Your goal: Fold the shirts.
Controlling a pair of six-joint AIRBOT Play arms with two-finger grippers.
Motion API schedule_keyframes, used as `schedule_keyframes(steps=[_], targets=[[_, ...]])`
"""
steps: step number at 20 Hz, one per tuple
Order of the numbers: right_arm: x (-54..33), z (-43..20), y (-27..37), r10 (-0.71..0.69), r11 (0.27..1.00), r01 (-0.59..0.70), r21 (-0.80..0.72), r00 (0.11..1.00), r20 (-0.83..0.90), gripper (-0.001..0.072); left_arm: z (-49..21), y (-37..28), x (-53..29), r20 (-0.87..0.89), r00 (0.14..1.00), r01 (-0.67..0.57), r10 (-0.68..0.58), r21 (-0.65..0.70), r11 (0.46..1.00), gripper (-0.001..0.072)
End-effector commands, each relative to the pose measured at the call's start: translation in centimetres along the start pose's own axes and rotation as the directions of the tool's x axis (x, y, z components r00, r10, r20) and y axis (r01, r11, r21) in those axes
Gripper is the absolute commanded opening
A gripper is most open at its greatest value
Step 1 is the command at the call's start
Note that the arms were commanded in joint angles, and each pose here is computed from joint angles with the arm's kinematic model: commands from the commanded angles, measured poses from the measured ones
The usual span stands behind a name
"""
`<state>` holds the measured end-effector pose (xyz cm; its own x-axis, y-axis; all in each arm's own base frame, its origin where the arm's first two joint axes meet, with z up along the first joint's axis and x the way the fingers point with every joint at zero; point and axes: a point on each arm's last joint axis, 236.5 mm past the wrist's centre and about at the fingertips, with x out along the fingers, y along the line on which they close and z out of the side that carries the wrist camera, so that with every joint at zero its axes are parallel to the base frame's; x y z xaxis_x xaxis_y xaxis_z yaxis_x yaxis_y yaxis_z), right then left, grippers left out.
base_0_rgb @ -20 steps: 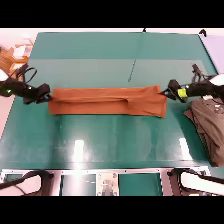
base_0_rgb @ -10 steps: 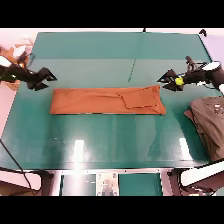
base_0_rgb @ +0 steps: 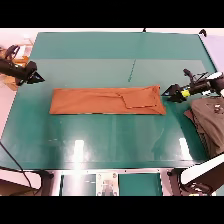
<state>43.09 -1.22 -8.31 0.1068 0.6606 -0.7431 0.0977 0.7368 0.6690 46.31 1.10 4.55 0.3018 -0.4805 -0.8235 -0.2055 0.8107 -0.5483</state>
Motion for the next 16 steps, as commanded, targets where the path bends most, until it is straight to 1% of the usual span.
schedule_keyframes(steps=[1, 4, 5, 6, 7, 8, 11, 14, 16], targets=[[4.0, 0.1, 2.0, 0.116, 0.992, -0.117, -0.043, 0.993, -0.039, 0.0647, -1.0, -2.8, 1.4, -0.036, 0.999, 0.019, -0.016, 0.074, 0.997, 0.0026], [6.6, 0.8, 3.6, 0.098, 0.991, -0.103, -0.082, 0.993, -0.059, 0.0643, -2.0, -7.3, 3.7, -0.05, 0.997, 0.062, -0.053, 0.188, 0.98, 0.0026], [7.0, 1.3, 4.0, 0.09, 0.992, -0.094, -0.085, 0.995, -0.047, 0.0539, -2.4, -8.9, 4.5, -0.052, 0.997, 0.072, -0.061, 0.228, 0.971, 0.0027], [7.0, 1.6, 4.4, 0.086, 0.991, -0.09, -0.097, 0.995, -0.043, 0.0184, -2.9, -10.6, 5.4, -0.052, 0.996, 0.081, -0.07, 0.261, 0.962, 0.0027], [6.9, 1.7, 4.9, 0.089, 0.99, -0.093, -0.106, 0.995, -0.047, 0.0042, -3.3, -12.4, 6.3, -0.046, 0.996, 0.091, -0.081, 0.294, 0.951, 0.0027], [6.5, 1.9, 5.5, 0.094, 0.989, -0.099, -0.11, 0.994, -0.053, 0.002, -3.6, -14.1, 7.2, -0.033, 0.995, 0.099, -0.094, 0.325, 0.94, 0.0027], [3.5, 2.8, 8.2, 0.094, 0.983, -0.099, -0.154, 0.995, -0.039, 0.0019, -5.1, -18.8, 11.4, -0.011, 0.991, 0.124, -0.131, 0.403, 0.907, 0.0026], [-1.6, 2.5, 13.4, 0.099, 0.963, -0.101, -0.251, 0.995, -0.019, 0.0019, -9.8, -21.7, 18.8, -0.096, 0.988, 0.151, -0.119, 0.474, 0.868, 0.0026], [-4.7, 1.1, 17.4, 0.097, 0.946, -0.099, -0.309, 0.995, -0.022, 0.0019, -13.5, -23.1, 23.7, -0.149, 0.983, 0.17, -0.109, 0.495, 0.852, 0.0026]])
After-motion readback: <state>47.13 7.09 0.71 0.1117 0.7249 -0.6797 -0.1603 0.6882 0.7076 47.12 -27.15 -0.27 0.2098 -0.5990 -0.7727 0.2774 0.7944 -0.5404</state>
